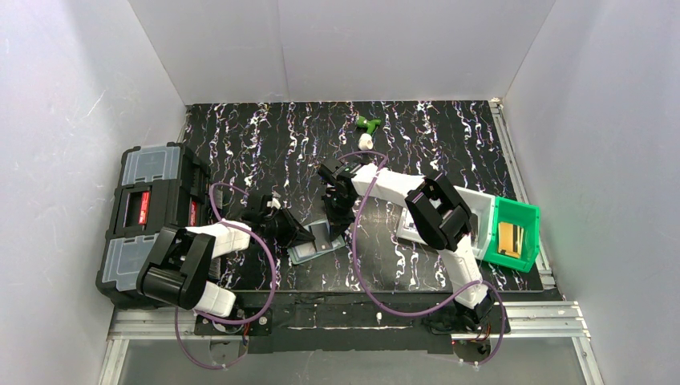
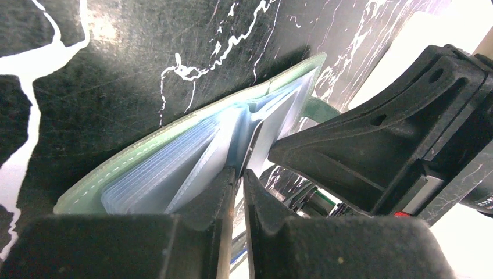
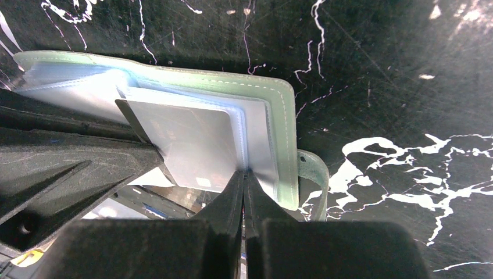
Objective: Take the credit cards out of the card holder
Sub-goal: Remove the credit card from the card holder, then place the credit card in the storage box.
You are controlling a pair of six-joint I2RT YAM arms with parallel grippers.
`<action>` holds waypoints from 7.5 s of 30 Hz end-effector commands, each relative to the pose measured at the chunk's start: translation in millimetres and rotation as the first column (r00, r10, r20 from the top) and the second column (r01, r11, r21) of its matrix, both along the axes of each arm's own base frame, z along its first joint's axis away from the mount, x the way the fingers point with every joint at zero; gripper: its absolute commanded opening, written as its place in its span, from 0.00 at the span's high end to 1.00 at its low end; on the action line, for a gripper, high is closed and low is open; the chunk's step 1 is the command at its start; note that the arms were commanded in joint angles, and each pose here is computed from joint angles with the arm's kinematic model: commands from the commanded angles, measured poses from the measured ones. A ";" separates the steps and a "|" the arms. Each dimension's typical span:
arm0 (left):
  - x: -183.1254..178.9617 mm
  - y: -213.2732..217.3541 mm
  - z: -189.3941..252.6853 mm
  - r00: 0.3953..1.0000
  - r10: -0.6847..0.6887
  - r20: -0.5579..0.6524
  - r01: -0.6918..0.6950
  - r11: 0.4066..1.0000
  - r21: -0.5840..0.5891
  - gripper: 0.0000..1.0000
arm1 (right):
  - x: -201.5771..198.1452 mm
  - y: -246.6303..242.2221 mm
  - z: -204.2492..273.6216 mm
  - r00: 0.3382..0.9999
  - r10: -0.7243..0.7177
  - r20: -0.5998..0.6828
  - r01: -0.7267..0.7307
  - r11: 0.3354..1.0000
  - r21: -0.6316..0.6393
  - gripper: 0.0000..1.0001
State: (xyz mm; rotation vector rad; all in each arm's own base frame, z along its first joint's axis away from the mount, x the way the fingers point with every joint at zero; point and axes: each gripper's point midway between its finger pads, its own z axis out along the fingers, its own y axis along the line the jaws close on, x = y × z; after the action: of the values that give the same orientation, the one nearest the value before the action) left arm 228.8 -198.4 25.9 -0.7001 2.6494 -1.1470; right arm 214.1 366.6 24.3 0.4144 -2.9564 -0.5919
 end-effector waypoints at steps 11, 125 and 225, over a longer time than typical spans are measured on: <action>-4.4 2.7 0.4 1.000 0.010 -0.003 -0.010 1.000 -0.025 1.00 | -1.3 -6.1 -28.9 1.000 0.006 -0.008 -0.007 0.997 -0.074 0.99; 44.7 -8.0 209.5 0.950 0.057 0.308 0.015 0.973 -0.229 1.00 | 45.5 -8.0 226.0 0.960 -0.259 0.103 0.087 0.631 0.771 0.13; -3.0 12.1 142.0 0.958 -0.222 0.180 0.175 0.953 0.246 0.02 | 30.1 -243.1 134.4 0.759 -0.477 0.443 0.552 0.832 -0.049 0.09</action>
State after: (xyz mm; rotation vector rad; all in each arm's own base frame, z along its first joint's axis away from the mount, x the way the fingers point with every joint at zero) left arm 226.1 -191.1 165.2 -0.2473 2.6679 -0.9249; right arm 249.0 62.6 142.0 -0.5471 -3.4784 0.0979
